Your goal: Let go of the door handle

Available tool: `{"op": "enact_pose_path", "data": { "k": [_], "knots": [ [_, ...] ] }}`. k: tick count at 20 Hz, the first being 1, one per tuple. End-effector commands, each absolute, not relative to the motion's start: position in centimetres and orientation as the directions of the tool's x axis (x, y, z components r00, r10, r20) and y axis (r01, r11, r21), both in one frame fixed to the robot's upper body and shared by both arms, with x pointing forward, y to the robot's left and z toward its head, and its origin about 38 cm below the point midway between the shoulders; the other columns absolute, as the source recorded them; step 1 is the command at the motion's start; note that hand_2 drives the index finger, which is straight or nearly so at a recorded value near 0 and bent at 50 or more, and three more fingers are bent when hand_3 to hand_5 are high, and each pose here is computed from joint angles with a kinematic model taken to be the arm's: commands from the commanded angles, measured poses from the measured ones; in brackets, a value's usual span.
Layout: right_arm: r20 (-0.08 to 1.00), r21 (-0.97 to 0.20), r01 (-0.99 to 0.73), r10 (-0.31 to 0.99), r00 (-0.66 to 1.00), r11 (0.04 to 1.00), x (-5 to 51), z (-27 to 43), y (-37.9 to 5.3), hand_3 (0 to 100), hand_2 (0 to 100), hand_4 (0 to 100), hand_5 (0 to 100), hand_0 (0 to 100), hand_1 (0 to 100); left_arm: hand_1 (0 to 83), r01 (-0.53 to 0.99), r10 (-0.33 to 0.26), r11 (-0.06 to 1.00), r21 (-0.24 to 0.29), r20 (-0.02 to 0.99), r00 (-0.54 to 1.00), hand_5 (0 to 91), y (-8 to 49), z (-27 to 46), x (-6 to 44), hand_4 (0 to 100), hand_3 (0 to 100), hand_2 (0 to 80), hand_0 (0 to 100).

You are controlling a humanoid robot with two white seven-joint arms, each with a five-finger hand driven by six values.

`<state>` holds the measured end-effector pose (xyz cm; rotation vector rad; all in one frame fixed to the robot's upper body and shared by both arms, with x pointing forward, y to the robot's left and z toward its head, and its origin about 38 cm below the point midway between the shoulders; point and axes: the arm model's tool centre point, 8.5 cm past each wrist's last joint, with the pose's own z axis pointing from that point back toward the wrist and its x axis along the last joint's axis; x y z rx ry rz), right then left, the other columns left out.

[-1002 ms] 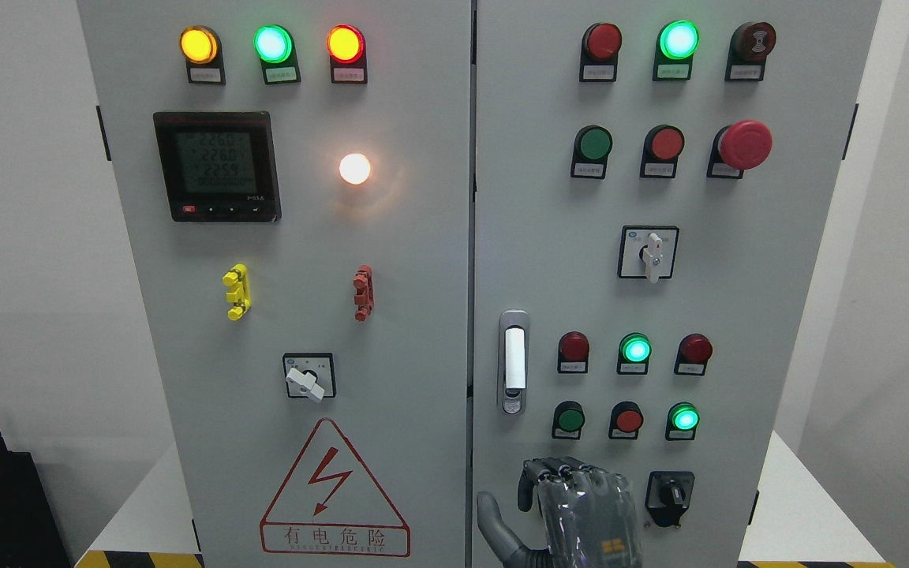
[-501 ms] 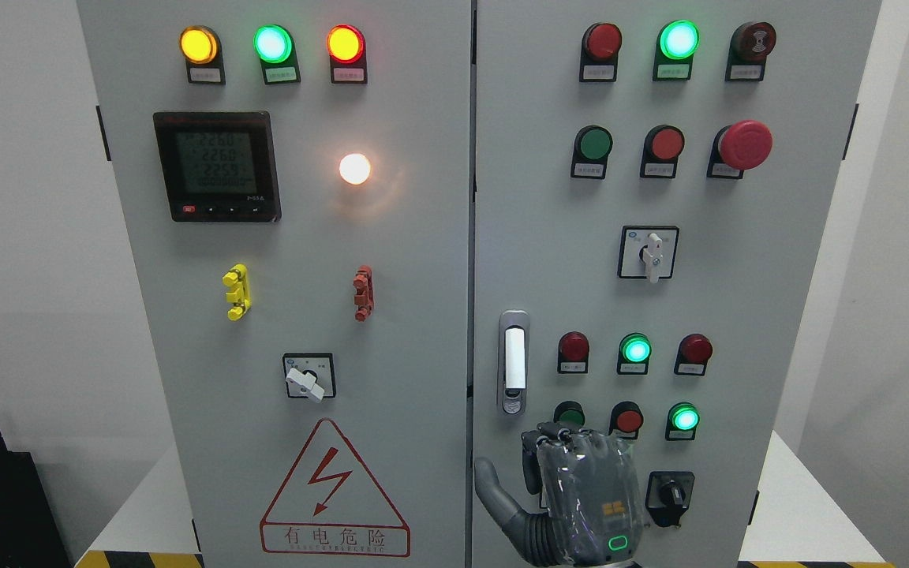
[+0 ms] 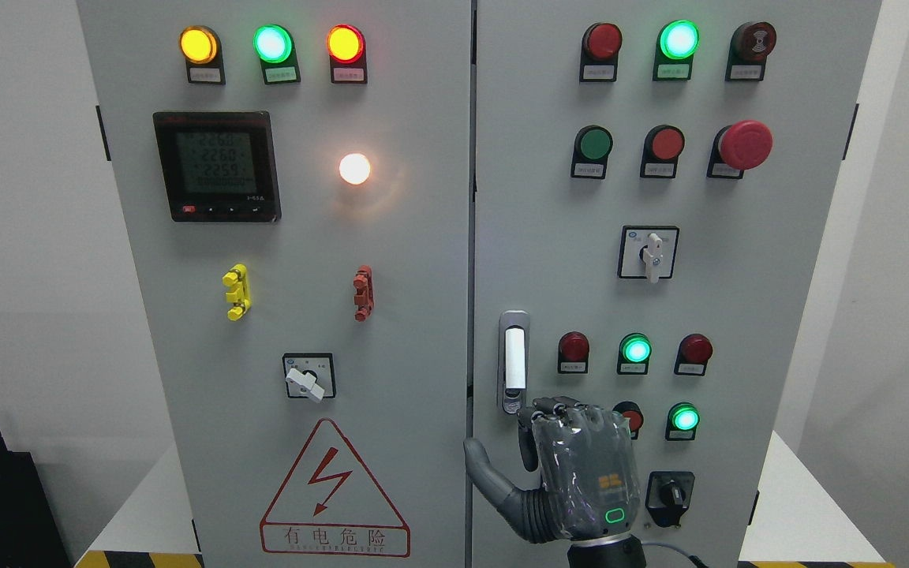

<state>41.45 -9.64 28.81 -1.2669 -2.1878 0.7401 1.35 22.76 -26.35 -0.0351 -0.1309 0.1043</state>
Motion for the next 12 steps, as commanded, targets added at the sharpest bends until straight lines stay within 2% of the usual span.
{"op": "enact_pose_path", "data": {
  "k": [1, 9, 12],
  "knots": [
    [0.137, -0.655, 0.629, 0.885, -0.445, 0.418, 41.8, 30.0, -9.6, 100, 100, 100, 99, 25, 31, 38.9, -0.086, 0.093, 0.995, -0.046, 0.167, 0.982, 0.0, 22.7, -26.3, 3.6, 0, 0, 0.0, 12],
    [0.142, -0.654, 0.643, 0.899, -0.414, 0.399, 42.6, 30.7, -9.8, 100, 100, 100, 98, 25, 35, 38.9, -0.086, 0.093, 0.995, -0.046, 0.167, 0.982, 0.0, 22.7, -26.3, 3.6, 0, 0, 0.0, 12],
    [0.141, -0.646, 0.649, 0.899, -0.415, 0.401, 42.7, 31.2, -9.8, 100, 100, 100, 98, 24, 41, 38.9, -0.086, 0.093, 0.995, -0.046, 0.167, 0.982, 0.0, 22.7, -26.3, 3.6, 0, 0, 0.0, 12]
  ]
}}
